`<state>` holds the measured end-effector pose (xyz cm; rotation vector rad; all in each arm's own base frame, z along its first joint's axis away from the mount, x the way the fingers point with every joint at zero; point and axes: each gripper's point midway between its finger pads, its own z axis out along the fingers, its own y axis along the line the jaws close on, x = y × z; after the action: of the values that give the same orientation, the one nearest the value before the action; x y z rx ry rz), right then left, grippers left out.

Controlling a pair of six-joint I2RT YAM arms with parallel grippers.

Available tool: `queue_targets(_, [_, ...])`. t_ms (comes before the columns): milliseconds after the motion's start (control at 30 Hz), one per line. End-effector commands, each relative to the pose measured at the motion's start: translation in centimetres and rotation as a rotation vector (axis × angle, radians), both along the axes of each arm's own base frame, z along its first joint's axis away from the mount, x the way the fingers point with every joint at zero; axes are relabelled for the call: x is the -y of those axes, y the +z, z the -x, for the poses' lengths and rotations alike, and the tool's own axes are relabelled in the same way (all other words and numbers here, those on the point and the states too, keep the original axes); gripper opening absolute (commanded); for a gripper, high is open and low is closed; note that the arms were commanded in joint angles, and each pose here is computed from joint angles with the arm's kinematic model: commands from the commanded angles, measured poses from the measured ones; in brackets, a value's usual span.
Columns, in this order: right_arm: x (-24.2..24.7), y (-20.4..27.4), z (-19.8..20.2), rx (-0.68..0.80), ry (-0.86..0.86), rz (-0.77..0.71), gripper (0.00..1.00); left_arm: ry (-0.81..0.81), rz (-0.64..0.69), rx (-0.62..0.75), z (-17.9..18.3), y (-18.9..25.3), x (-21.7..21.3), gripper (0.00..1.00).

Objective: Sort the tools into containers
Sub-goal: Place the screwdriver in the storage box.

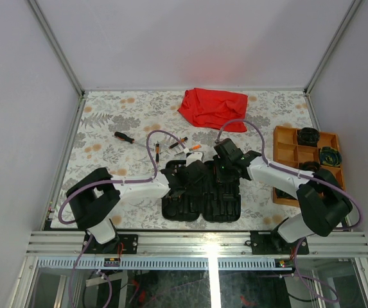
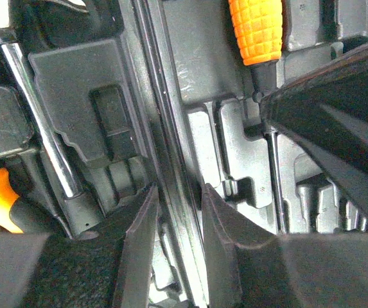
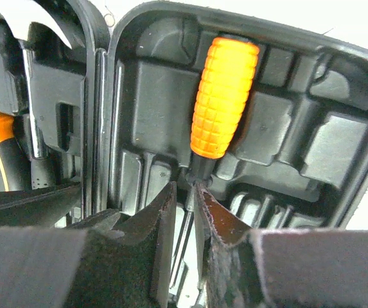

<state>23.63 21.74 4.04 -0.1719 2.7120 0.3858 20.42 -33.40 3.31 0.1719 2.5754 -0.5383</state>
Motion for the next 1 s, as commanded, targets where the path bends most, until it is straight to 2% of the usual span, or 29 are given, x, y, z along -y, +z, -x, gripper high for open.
queue_targets(0, [0.1, 2.5, -1.8, 0.124, -0.057, -0.024, 0.24, 0.016, -0.097, -0.066, 1.5, -3.5, -1.7, 0.16])
queue_targets(133, [0.0, 2.9, -2.1, 0.14, -0.066, -0.032, 0.24, 0.033, -0.099, -0.071, 1.5, -3.5, -1.8, 0.16])
queue_targets(533, [0.1, 0.5, -1.4, 0.043, -0.038, 0.033, 0.21, 0.008, -0.078, -0.068, 1.6, -3.0, -1.5, 0.18])
queue_targets(967, [1.4, -0.9, -0.1, -0.075, -0.025, 0.147, 0.13, -0.014, -0.072, -0.053, 1.5, -2.8, -1.2, 0.18])
